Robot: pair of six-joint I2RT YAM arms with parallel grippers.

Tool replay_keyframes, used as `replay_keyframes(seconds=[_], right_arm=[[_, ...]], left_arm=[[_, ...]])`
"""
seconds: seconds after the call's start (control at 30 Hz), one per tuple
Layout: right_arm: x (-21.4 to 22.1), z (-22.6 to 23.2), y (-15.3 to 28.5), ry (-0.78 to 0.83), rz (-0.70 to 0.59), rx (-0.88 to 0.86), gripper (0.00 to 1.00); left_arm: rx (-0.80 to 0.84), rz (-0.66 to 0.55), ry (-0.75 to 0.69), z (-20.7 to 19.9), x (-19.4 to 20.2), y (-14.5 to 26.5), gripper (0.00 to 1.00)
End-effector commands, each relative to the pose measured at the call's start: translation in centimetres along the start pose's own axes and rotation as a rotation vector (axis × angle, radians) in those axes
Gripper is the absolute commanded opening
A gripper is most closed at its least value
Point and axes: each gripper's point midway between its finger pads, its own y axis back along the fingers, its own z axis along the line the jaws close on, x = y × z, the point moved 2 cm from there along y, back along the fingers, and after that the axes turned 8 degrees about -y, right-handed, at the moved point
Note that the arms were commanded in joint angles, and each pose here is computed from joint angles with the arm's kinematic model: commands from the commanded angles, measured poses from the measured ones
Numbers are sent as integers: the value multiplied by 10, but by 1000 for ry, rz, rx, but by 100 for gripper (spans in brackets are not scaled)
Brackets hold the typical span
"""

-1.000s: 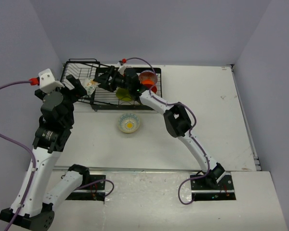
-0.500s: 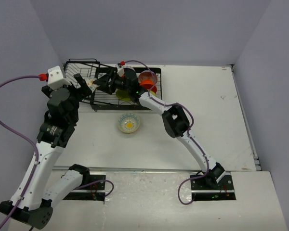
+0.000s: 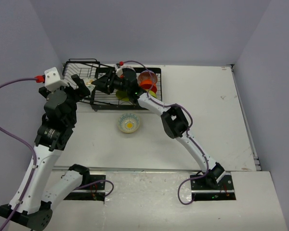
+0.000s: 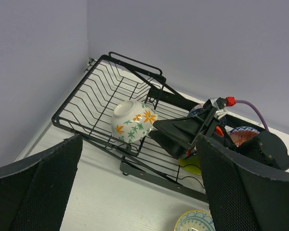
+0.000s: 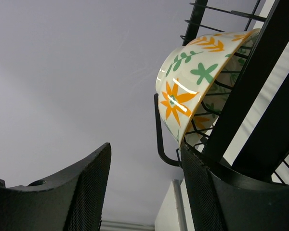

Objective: Unload the bowls from the dish rack

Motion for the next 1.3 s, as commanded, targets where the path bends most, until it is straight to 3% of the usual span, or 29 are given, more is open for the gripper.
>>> replay_keyframes(seconds=[0.0, 0.53, 0.67, 0.93, 1.0, 1.27], right_arm=[[8, 29, -9, 37, -11, -90, 60], [-11, 6, -16, 49, -130, -32, 61], [-13, 11, -17, 60, -139, -45, 54], [-8, 27, -19, 79, -142, -80, 52], [-10, 29, -19, 73, -153, -85, 44], [-10, 26, -19, 73, -162, -77, 47]], left_arm=[[8, -57, 10, -1, -16, 2, 100], [32, -67, 25, -6, -21, 10, 100], [5, -56, 33, -3, -17, 9, 100], [0, -53, 31, -3, -15, 7, 100], [0, -51, 32, -3, -15, 8, 100], [-7, -49, 21, -2, -15, 9, 100]])
